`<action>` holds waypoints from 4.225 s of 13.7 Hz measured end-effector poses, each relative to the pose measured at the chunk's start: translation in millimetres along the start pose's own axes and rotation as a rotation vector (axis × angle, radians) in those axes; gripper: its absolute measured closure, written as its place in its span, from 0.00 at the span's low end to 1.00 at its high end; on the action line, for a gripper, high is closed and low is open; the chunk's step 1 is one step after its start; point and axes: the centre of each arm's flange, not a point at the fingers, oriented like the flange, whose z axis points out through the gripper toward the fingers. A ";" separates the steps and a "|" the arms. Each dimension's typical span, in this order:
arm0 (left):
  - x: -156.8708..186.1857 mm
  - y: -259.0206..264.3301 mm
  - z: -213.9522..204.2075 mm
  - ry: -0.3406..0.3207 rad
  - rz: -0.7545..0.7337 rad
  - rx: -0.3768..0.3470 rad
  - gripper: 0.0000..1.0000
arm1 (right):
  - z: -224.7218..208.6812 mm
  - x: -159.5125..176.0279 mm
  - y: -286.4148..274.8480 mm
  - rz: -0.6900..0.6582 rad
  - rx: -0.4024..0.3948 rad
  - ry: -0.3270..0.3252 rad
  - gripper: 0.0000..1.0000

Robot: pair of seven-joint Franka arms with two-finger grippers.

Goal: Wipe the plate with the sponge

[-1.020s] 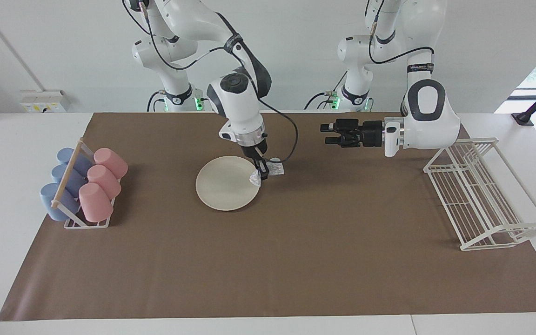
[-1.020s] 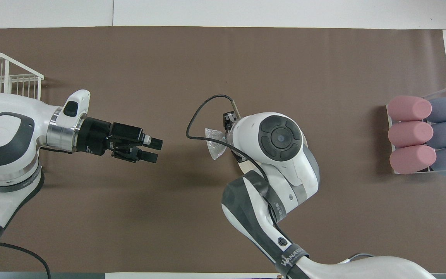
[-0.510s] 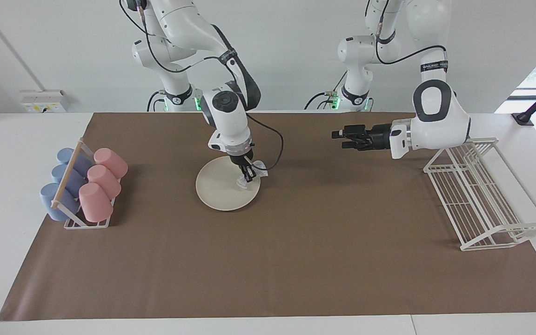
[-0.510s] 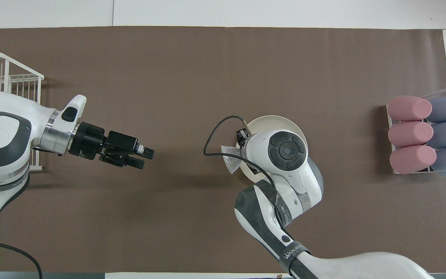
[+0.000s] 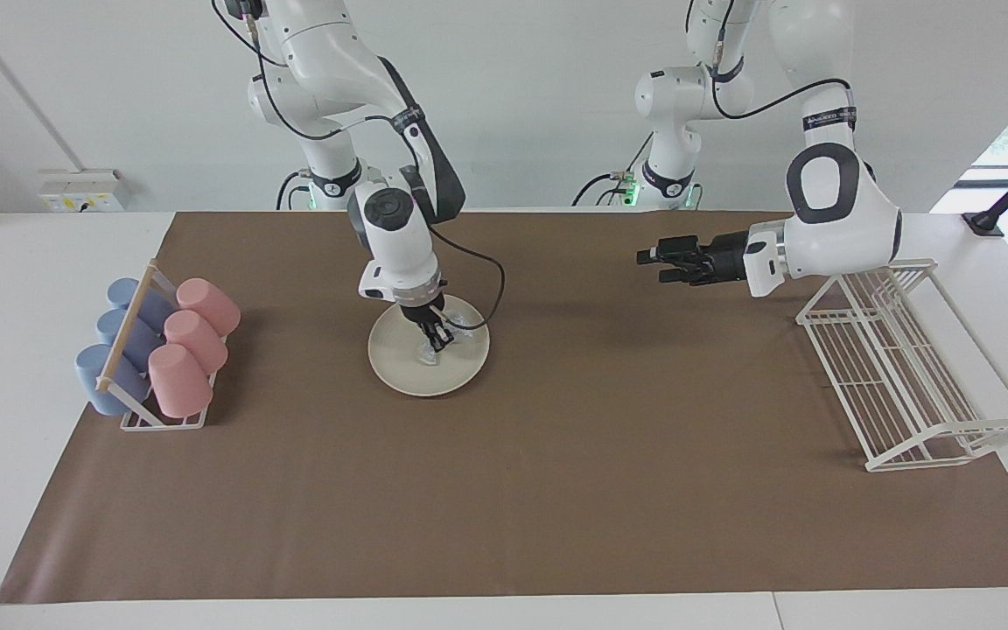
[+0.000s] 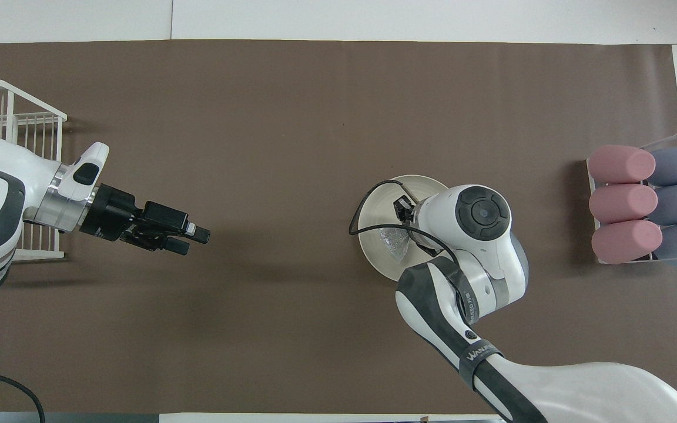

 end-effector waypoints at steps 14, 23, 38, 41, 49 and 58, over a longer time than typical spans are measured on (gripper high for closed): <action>2.0 1.2 -4.0 0.019 -0.025 0.005 0.00 | 6.7 -62.1 -7.7 0.140 0.009 -0.008 0.89; 2.7 0.6 -5.3 0.027 -0.026 0.008 0.00 | -2.0 54.7 19.1 -0.100 0.018 0.016 0.89; 3.6 -0.4 -7.5 0.039 -0.027 0.009 0.00 | 4.5 -59.2 -8.5 0.136 0.014 -0.007 0.89; 3.7 -0.4 -7.5 0.039 -0.027 0.010 0.00 | -20.0 -84.8 -32.5 0.275 0.047 -0.018 0.89; 7.8 5.4 1.4 0.073 0.097 -0.056 0.00 | -158.3 -176.9 -108.3 0.485 0.015 -0.003 0.89; -11.3 31.6 24.9 0.074 0.211 -0.339 0.00 | -167.3 -204.8 -116.2 0.528 0.008 -0.003 0.89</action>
